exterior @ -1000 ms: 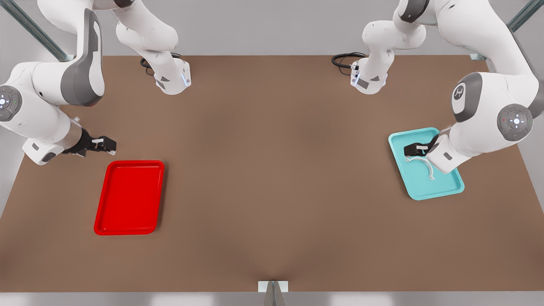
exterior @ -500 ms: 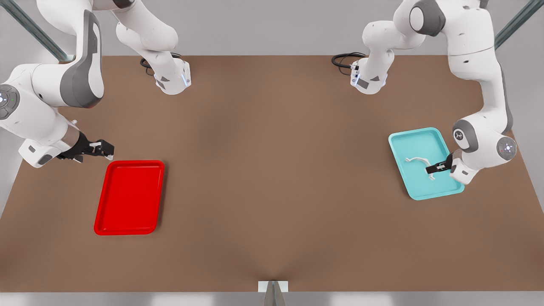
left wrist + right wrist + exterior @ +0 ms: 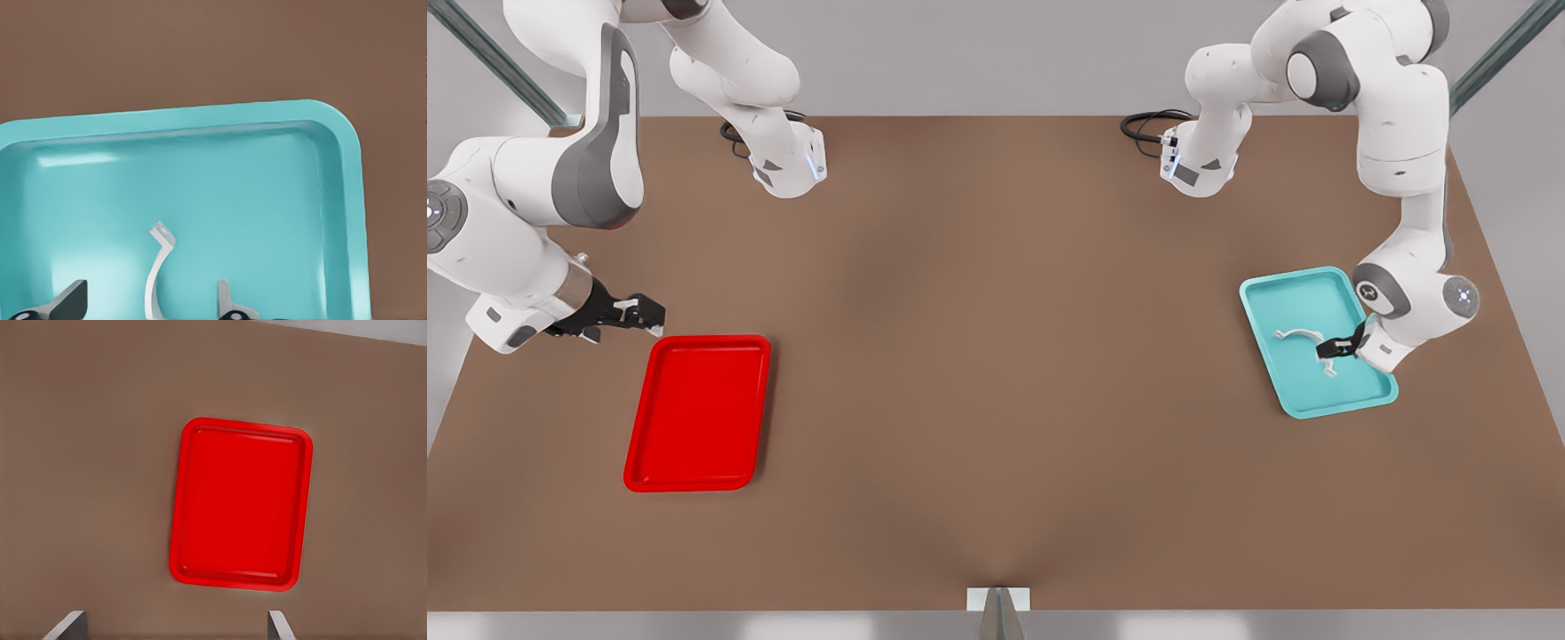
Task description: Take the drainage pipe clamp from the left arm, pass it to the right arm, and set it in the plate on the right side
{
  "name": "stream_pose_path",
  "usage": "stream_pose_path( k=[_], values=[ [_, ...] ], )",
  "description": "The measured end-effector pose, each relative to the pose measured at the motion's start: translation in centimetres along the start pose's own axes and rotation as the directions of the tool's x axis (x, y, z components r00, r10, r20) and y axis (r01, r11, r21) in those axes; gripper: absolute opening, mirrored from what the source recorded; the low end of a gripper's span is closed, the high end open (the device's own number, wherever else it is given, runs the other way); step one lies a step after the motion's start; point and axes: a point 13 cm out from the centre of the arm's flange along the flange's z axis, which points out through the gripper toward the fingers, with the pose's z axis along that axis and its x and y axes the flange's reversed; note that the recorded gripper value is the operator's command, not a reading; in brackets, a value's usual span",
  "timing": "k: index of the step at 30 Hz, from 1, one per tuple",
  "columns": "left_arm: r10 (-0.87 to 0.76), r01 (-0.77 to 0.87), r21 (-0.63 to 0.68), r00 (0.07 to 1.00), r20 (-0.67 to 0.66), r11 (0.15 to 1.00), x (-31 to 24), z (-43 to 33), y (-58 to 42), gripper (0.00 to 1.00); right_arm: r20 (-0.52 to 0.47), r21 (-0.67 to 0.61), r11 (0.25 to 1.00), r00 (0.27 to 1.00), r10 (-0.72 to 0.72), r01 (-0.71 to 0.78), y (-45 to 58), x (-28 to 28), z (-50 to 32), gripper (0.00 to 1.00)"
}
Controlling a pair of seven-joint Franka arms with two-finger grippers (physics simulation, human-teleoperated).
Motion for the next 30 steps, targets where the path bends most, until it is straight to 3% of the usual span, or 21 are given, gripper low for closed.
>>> stream_pose_path(
  k=[4, 14, 22, 30],
  values=[
    [0.057, -0.057, 0.011, 0.998, 0.008, 0.998, -0.1, 1.0, -0.6, 0.79, -0.002, -0.001, 1.000, 1.000, -0.002, 0.002, 0.0, 0.0, 0.1, 1.00],
    [0.180, -0.180, -0.002, 0.984, 0.011, 0.984, 0.0, 2.3, -0.1, 0.67, -0.003, -0.001, 1.000, 1.000, -0.007, 0.007, -0.1, 0.0, 0.2, 1.00],
    [0.270, -0.270, -0.009, 0.963, 0.007, 0.963, 0.1, 2.5, 0.0, 0.65, -0.004, -0.002, 1.000, 1.000, -0.009, 0.009, -0.1, -0.1, 0.3, 1.00],
    [0.330, -0.330, -0.011, 0.944, 0.004, 0.944, 0.1, 2.7, 0.2, 0.44, -0.004, -0.002, 1.000, 1.000, -0.010, 0.010, -0.2, -0.1, 0.3, 1.00]
  ],
)
